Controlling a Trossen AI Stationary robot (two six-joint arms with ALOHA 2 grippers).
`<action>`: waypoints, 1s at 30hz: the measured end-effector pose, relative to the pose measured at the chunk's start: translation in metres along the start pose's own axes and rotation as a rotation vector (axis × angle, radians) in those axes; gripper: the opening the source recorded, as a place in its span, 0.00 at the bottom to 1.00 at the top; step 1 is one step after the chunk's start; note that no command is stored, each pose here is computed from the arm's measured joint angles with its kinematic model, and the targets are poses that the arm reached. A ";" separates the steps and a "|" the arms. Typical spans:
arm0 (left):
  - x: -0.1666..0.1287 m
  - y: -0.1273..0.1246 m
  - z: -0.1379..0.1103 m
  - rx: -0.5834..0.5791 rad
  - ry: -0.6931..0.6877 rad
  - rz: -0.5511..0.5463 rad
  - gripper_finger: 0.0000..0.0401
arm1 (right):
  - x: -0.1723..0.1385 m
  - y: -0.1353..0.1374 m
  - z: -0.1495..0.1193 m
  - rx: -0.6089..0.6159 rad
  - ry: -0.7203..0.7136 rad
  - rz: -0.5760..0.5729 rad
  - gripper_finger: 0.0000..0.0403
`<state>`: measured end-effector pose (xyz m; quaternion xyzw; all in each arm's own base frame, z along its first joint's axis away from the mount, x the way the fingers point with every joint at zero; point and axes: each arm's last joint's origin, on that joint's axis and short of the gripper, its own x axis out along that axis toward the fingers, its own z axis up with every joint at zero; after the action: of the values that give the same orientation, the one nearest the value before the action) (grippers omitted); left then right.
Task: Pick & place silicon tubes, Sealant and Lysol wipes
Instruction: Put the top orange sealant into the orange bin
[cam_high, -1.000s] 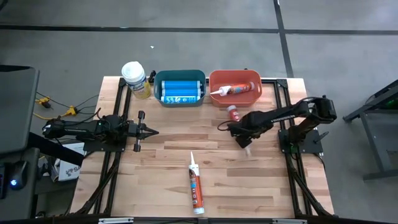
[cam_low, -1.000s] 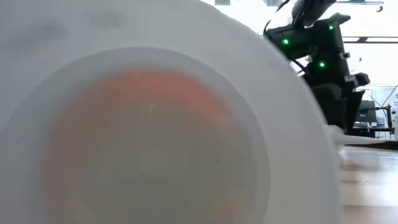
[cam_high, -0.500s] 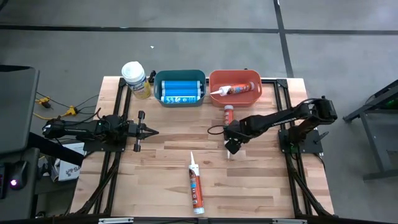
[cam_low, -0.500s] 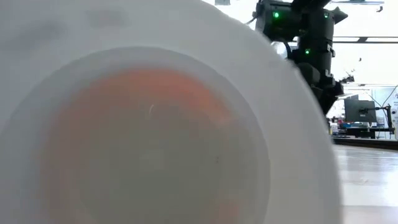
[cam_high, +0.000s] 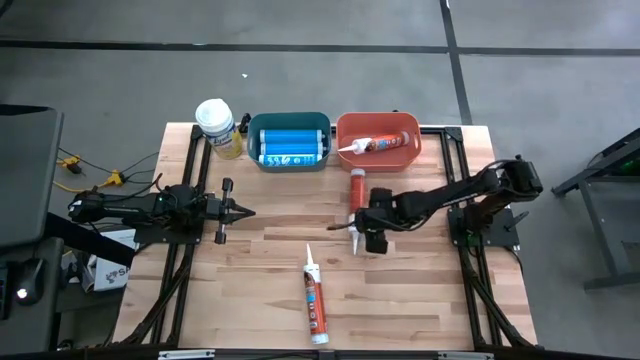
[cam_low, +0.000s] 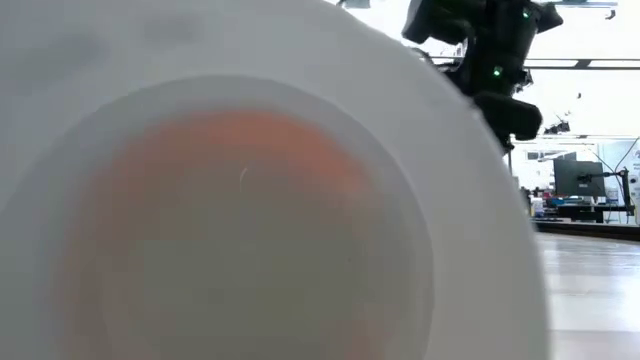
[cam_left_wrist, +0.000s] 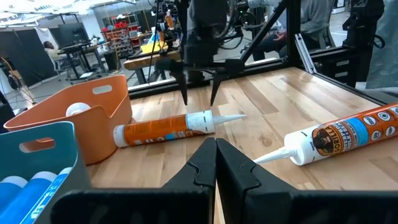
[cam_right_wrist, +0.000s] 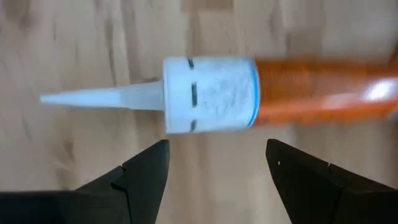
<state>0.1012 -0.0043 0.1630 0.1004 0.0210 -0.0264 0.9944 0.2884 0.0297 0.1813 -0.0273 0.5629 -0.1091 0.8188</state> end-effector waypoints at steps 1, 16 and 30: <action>0.000 0.000 0.000 0.000 0.000 0.000 0.00 | -0.002 0.000 0.003 -0.088 -0.013 -0.014 0.65; 0.000 0.000 0.000 0.000 0.000 0.000 0.00 | -0.002 -0.055 0.034 -1.183 0.139 -0.209 0.65; 0.000 0.000 0.000 0.000 0.000 0.000 0.00 | 0.031 -0.057 0.037 -1.505 0.146 -0.085 0.65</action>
<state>0.1012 -0.0043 0.1630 0.1006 0.0212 -0.0264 0.9944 0.3248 -0.0349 0.1761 -0.5932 0.5367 0.2717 0.5351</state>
